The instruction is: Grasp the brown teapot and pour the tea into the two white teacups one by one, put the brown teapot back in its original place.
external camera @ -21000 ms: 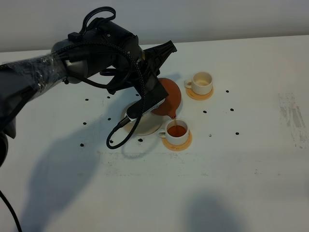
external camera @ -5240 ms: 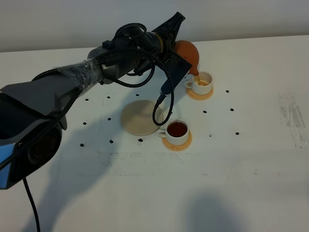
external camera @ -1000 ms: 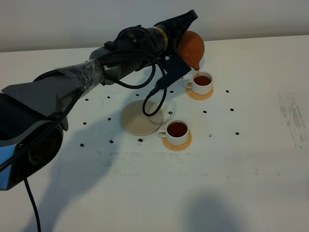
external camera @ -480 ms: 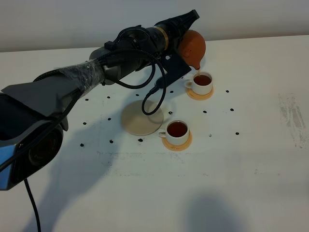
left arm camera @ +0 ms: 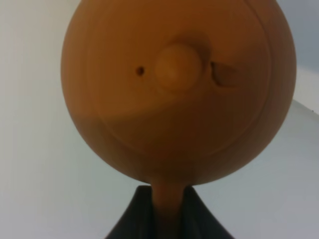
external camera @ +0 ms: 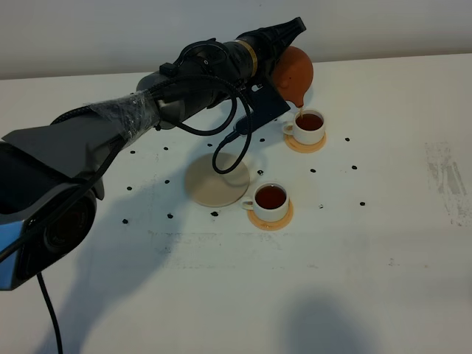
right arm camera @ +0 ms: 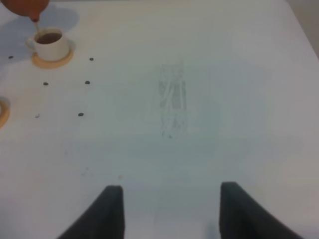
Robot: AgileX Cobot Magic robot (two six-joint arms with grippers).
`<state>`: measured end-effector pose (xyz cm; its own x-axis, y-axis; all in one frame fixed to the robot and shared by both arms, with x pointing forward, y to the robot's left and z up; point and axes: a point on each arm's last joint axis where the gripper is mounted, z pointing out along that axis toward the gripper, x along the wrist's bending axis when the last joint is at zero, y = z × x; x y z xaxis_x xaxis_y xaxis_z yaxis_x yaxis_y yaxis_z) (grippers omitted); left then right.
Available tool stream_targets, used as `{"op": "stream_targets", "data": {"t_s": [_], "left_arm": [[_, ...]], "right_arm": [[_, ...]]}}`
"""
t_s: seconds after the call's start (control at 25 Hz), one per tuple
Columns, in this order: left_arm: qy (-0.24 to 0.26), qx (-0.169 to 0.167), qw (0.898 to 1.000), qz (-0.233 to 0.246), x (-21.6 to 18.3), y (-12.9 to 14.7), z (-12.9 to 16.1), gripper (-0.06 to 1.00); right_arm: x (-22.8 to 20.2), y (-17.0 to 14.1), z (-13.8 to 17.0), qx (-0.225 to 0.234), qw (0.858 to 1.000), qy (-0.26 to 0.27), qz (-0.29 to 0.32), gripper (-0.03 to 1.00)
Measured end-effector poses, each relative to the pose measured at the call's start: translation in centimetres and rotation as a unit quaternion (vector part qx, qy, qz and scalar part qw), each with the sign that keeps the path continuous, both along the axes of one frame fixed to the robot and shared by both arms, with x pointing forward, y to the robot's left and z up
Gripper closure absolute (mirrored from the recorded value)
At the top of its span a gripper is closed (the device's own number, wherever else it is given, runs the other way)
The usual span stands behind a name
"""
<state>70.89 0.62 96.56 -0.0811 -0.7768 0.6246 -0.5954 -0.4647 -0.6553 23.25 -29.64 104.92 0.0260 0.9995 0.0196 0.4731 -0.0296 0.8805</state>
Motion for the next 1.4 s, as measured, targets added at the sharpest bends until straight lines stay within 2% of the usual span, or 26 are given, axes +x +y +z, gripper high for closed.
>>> {"op": "stream_targets", "data": {"t_s": [0.84, 1.16, 1.4], "left_arm": [[0.0, -0.002, 1.0, -0.001, 0.0, -0.03, 0.02, 0.84], [0.039, -0.041, 0.998, 0.034, -0.05, 0.18, -0.26, 0.84], [0.085, -0.073, 0.99, 0.081, -0.14, 0.57, -0.72, 0.84]], "right_arm": [[0.0, 0.0, 0.0, 0.0, 1.0, 0.0, 0.0, 0.52], [0.0, 0.0, 0.0, 0.0, 1.0, 0.0, 0.0, 0.52], [0.0, 0.0, 0.0, 0.0, 1.0, 0.0, 0.0, 0.52]]}}
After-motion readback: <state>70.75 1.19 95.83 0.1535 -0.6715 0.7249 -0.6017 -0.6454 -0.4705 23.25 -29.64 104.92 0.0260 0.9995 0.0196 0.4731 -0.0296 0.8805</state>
